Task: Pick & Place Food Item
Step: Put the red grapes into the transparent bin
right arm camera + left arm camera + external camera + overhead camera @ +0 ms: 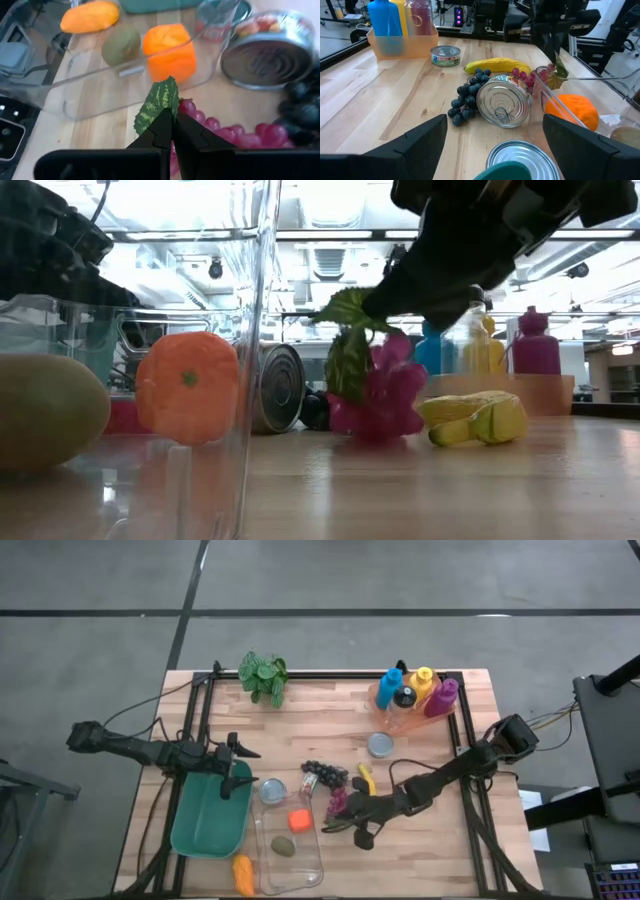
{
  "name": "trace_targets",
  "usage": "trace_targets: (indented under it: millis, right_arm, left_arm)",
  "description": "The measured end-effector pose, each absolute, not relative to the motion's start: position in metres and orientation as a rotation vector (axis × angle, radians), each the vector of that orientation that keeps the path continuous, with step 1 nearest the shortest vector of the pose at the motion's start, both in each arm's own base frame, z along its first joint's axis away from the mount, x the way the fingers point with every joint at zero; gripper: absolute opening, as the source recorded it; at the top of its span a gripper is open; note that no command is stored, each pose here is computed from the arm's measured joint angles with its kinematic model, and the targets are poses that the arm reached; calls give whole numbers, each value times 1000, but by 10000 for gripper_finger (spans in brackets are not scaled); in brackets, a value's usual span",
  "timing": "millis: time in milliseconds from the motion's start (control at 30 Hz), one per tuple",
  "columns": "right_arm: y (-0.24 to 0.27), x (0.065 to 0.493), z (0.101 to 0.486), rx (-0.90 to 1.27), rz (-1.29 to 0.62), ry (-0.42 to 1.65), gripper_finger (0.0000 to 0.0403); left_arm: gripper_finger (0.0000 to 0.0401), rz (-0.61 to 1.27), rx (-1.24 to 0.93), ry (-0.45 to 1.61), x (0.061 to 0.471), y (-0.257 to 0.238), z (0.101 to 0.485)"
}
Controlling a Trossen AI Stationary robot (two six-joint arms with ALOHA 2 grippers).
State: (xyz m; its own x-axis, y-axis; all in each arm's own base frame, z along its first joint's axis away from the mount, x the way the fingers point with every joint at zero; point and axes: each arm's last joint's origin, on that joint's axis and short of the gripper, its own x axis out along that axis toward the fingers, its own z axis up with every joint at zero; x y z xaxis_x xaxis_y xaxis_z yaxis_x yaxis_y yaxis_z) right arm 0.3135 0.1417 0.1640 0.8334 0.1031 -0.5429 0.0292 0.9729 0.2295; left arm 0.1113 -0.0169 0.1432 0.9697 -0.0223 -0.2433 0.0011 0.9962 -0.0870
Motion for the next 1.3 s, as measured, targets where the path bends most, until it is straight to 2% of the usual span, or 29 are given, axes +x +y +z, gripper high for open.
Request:
trace_targets:
  millis: [367,1000,1300]
  right_arm:
    - [136,310,187,135,-34,478,8]
    - [121,280,279,81,36,156,8]
    - [120,276,301,74,85,-15,8]
  left_arm:
    - [336,-12,-87,247,111,-17,143]
    - [336,-12,-87,247,111,-17,143]
    - [336,-12,-86,247,111,-17,143]
